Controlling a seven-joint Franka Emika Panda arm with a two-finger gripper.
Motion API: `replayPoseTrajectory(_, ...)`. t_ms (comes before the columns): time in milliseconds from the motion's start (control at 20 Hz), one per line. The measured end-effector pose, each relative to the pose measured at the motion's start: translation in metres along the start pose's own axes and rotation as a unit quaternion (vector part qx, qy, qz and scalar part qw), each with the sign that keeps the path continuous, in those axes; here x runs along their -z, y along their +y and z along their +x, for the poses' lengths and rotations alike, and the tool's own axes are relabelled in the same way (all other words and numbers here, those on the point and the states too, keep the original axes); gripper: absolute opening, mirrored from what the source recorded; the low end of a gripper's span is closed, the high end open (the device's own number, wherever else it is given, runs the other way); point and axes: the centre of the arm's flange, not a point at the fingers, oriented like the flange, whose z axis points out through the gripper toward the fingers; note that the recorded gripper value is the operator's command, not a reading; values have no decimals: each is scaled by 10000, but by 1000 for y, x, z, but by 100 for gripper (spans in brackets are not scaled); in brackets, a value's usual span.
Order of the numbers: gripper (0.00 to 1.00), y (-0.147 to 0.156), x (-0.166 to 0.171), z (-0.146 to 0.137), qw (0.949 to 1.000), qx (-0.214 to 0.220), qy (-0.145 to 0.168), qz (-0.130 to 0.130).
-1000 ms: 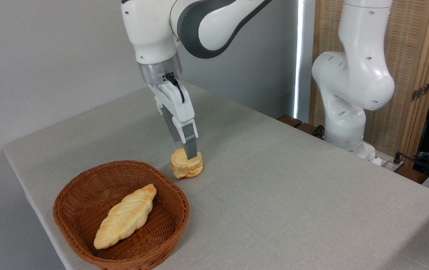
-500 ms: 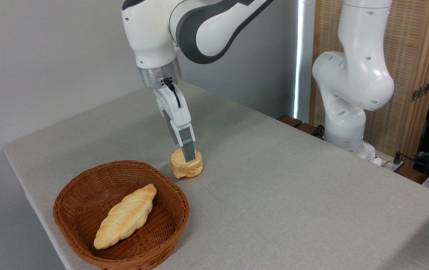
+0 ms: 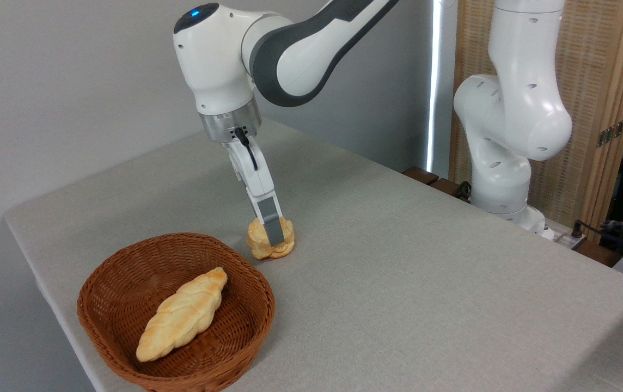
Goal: Put bread into the basket
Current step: 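Close the gripper fingers around the round bun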
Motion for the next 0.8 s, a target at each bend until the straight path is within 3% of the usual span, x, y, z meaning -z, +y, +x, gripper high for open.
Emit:
replayPoseTrajectory(400, 96, -4, -12, 5, 10000, -8, -22, -16)
replayPoseTrajectory(500, 77, -4, -14, 6, 10000, -18, -32, -26)
replayPoseTrajectory(600, 47, -4, -14, 6, 10000, -21, -33, -26)
replayPoseTrajectory(700, 35, -4, -14, 6, 10000, -22, -32, -25)
replayPoseTrajectory(800, 33, -4, -14, 6, 10000, -24, -32, -24)
